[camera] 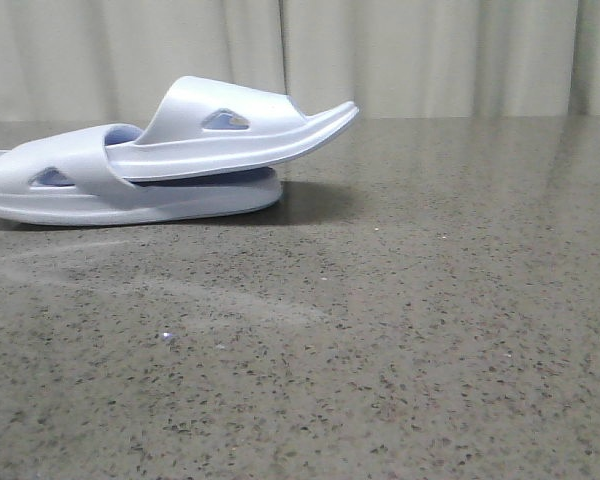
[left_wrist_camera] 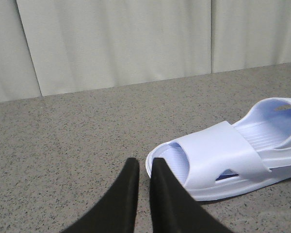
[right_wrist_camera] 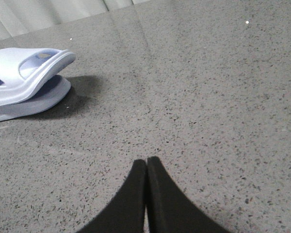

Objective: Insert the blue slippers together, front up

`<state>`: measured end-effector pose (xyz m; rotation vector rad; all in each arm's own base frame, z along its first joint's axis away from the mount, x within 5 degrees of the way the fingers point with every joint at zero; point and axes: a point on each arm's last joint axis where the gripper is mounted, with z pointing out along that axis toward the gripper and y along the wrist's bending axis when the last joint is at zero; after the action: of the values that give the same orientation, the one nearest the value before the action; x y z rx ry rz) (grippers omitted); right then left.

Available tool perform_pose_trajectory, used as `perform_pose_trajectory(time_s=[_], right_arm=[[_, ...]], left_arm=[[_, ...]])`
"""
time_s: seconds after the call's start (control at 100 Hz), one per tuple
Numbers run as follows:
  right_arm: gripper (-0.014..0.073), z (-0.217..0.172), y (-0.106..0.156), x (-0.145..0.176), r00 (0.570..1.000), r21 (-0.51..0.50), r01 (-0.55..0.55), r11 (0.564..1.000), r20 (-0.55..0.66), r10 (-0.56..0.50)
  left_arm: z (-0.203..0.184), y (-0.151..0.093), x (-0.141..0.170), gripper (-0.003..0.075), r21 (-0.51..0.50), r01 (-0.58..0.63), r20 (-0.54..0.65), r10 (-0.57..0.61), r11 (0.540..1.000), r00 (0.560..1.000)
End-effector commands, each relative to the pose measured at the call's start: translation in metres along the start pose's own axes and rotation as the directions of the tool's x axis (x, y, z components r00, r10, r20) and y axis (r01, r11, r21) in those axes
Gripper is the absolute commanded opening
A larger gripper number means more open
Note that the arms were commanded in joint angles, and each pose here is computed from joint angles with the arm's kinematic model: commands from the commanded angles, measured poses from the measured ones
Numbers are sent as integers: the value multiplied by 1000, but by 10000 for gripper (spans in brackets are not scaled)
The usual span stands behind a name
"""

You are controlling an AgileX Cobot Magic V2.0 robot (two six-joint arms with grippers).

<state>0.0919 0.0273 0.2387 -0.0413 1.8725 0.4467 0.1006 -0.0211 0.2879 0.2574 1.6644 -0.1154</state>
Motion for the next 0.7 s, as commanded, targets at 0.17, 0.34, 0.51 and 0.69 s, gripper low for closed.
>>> perform_pose_trajectory(time_s=[0.17,0.34,0.51,0.69], right_arm=[[-86,-1,1,-11,999,7,-18,1000,52,18],[-87,-2,6,-14,989,-63,-117,991,80,122],[-89,-2,11,-16,978,-118,-171,978,96,183],[-89,-2,11,-16,978,-118,-171,978,96,183]], left_arm=[[-1,3,-10,15,-23,24,41,-23,999,999],[-1,3,-10,15,-23,24,41,-23,999,999],[-1,3,-10,15,-23,24,41,-23,999,999],[-1,3,-10,15,-23,24,41,-23,999,999]])
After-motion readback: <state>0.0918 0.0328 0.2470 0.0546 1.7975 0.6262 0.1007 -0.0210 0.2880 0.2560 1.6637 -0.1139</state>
